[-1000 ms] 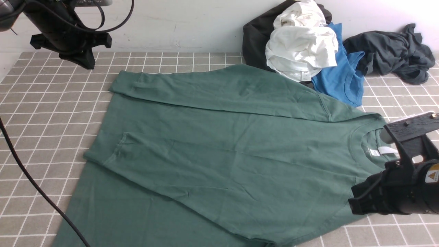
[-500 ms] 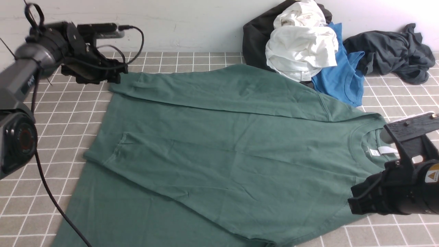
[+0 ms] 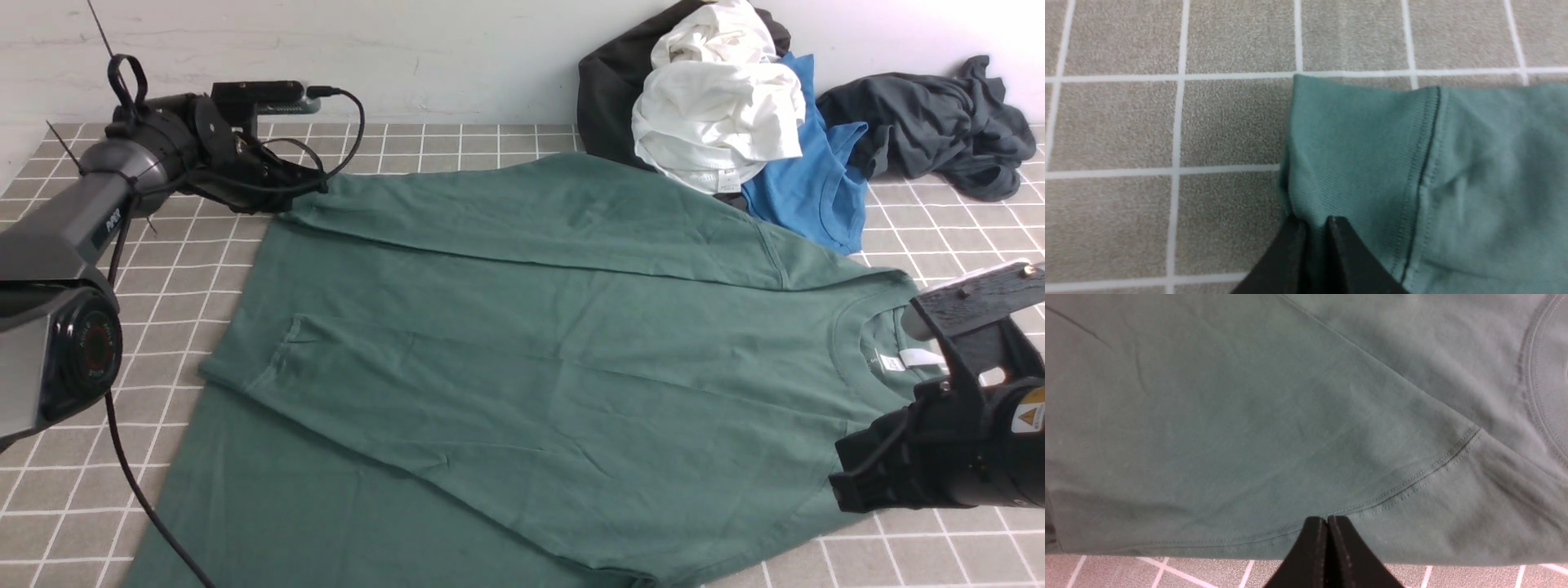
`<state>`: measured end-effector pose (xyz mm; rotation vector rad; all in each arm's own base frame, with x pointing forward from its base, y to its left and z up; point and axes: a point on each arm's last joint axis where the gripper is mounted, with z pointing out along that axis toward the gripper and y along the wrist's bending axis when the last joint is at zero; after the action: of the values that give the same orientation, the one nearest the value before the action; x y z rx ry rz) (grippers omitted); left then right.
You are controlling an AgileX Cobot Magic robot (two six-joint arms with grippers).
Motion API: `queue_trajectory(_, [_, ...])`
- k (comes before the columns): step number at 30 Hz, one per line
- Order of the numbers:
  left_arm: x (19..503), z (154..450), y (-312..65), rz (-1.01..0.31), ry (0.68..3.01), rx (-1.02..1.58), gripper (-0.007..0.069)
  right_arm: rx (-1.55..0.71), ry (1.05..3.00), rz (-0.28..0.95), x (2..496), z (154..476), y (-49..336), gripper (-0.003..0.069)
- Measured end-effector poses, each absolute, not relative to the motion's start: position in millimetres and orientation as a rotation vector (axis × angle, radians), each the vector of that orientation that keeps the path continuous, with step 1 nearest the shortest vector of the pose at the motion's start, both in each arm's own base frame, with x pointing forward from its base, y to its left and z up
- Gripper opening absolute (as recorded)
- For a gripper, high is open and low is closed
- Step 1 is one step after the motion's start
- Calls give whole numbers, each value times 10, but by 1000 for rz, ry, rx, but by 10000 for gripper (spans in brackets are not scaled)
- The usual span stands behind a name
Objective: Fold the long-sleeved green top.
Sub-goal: Use the left arm to clamp the cuff farthest from it, then use the left arm to drag and drop the cuff onto the cuff closest to the left arm
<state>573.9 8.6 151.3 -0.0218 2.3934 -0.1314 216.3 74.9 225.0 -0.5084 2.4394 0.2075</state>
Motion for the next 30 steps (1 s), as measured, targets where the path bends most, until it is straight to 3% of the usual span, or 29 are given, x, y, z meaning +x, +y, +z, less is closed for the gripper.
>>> queue_trajectory(4, [5555,2137,8,-126,2466,61,33,-513,2438,206,2163,2250,749,-10])
queue_trajectory(5, [5556,2144,2,-124,2463,63,33,-514,2438,206,2163,2250,749,-10])
queue_trajectory(7, [5371,2527,-49,-110,2521,109,33,-516,2437,205,2163,2250,749,-10])
queue_trajectory(13, [4997,2913,-85,-78,2646,153,33,-520,2444,206,2157,2246,749,-10])
queue_trajectory(17, [4748,2873,-108,-87,2736,151,33,-528,2464,209,2140,2235,749,-10])
queue_trajectory(22, [3907,2581,-148,-124,2988,161,33,-550,2470,196,2134,2228,742,-10])
queue_trajectory(27, [3562,2329,-168,-102,2930,178,36,-512,2452,218,2150,2243,754,-10])
queue_trajectory(30, [3481,2163,-233,-78,2887,301,78,-495,2456,235,2148,2244,761,-10])
